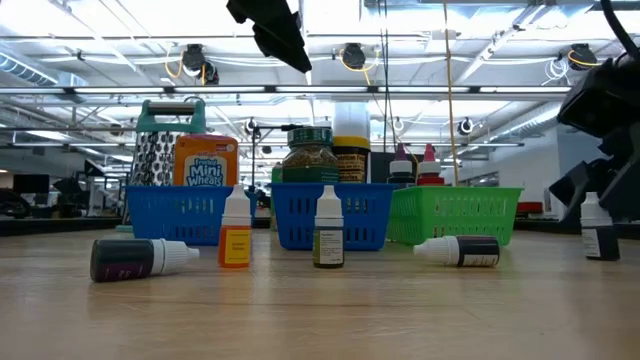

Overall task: Pick & Place Kitchen Items
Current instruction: Put the top small purple food color into the green bin

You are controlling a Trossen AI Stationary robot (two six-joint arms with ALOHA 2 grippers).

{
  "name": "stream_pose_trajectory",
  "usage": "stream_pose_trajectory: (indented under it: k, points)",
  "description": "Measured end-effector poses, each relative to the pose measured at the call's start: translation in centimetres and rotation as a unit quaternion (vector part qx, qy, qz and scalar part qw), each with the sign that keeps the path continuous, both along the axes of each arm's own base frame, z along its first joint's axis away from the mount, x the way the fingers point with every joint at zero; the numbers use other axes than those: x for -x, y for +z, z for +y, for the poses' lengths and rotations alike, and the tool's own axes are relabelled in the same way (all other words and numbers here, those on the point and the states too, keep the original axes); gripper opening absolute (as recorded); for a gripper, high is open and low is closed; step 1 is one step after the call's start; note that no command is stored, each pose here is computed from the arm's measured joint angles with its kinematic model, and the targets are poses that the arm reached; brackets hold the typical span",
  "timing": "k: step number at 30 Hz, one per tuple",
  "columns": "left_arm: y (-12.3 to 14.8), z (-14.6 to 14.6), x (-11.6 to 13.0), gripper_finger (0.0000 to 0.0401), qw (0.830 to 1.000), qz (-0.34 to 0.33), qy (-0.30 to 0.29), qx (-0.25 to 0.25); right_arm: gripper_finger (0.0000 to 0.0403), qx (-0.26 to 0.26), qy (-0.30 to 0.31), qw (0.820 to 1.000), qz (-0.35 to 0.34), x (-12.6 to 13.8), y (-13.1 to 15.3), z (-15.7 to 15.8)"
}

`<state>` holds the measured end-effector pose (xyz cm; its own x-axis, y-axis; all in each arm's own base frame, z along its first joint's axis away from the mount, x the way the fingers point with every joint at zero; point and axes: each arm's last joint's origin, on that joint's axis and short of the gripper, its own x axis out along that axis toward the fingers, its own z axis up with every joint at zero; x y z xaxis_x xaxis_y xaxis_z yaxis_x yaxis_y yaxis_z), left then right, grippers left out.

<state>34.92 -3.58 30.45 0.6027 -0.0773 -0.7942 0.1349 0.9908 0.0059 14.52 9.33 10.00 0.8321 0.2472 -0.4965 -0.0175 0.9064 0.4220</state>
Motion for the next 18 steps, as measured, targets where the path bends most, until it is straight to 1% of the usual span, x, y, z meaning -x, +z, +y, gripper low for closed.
stream_pose_trajectory:
  k: [5,8,11,16,18]
  points:
    - [-0.01,0.0,0.0,0.0241,1.0,0.0,-0.005,-0.004,0.017,-0.007,-0.011,1.0,0.021,-0.07,-0.76,0.05]
    - [0.0,0.0,0.0,0.0241,1.0,-0.001,-0.006,-0.005,0.0158,-0.012,-0.009,1.0,0.007,-0.31,-0.74,0.21]
    - [0.0,0.0,0.0,0.0241,1.0,-0.001,-0.006,-0.005,0.0129,-0.008,-0.001,1.0,-0.009,-0.5,-0.67,0.36]
    - [0.0,0.0,0.0,0.0241,1.0,-0.001,-0.006,-0.005,0.0062,-0.005,0.002,1.0,-0.014,-0.63,-0.78,0.44]
    - [0.0,0.0,0.0,0.0241,1.0,-0.001,-0.006,-0.005,0.0055,-0.004,0.002,1.0,-0.013,-0.65,-0.84,0.46]
